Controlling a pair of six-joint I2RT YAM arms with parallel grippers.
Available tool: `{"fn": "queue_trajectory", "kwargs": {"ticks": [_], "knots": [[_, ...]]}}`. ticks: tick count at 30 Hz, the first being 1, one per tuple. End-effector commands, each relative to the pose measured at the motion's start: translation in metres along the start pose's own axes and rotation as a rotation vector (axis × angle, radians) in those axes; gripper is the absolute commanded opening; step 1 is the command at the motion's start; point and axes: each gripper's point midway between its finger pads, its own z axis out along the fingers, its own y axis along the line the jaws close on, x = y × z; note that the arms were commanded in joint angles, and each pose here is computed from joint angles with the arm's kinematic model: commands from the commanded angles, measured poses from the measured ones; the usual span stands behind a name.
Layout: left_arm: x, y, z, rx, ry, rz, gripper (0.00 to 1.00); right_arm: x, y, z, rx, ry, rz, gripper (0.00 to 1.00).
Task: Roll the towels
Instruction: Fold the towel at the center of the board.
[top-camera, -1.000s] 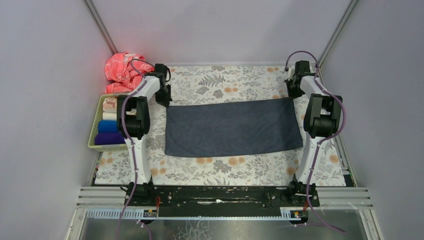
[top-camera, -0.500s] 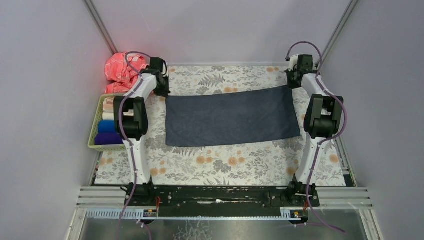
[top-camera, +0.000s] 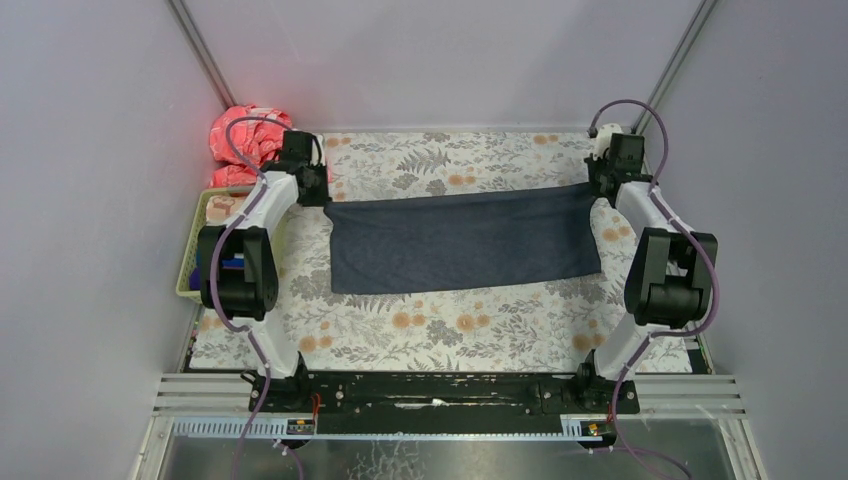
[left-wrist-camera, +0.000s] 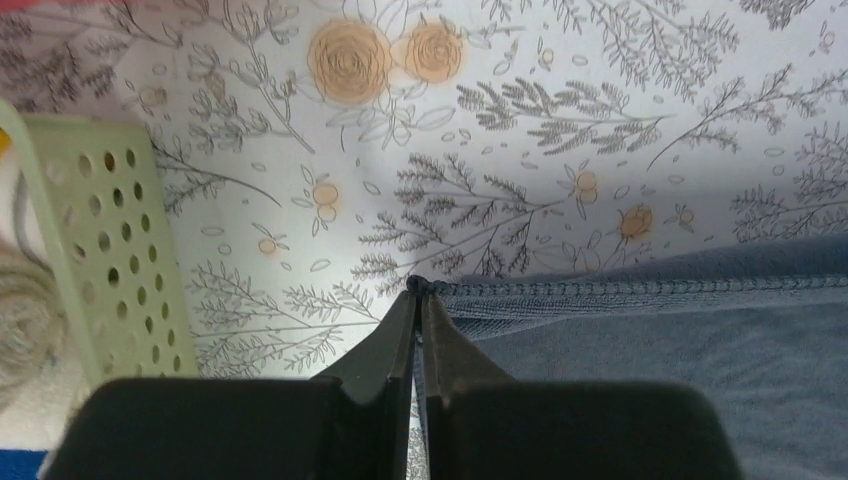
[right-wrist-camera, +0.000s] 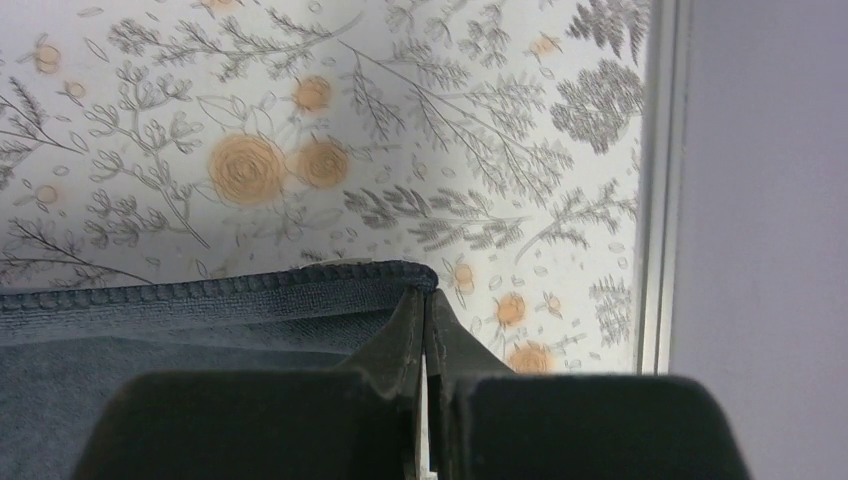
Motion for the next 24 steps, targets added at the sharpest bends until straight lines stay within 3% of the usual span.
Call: {"fn": "queue_trajectory", "kwargs": {"ticks": [1, 6, 15, 20, 24], "knots": [[-0.006, 0.003, -0.008, 0.008, -0.073, -0.020, 0.00, -0.014, -0.032, -0.023, 0.150, -0.116, 0.077, 0.00], [-0.023, -0.005, -0.018, 0.047, -0.150, -0.011, 0.00, -0.032, -0.043, -0.035, 0.164, -0.217, 0.127, 0.00], [-0.062, -0.004, -0.014, 0.035, -0.209, 0.018, 0.00, -0.066, -0.043, -0.009, 0.099, -0.271, 0.101, 0.00], [-0.068, -0.003, -0.015, 0.027, -0.213, 0.022, 0.00, -0.061, -0.040, -0.006, 0.087, -0.257, 0.066, 0.00], [-0.050, -0.003, -0.020, 0.035, -0.191, 0.011, 0.00, -0.044, -0.037, -0.013, 0.095, -0.234, 0.059, 0.00]]}}
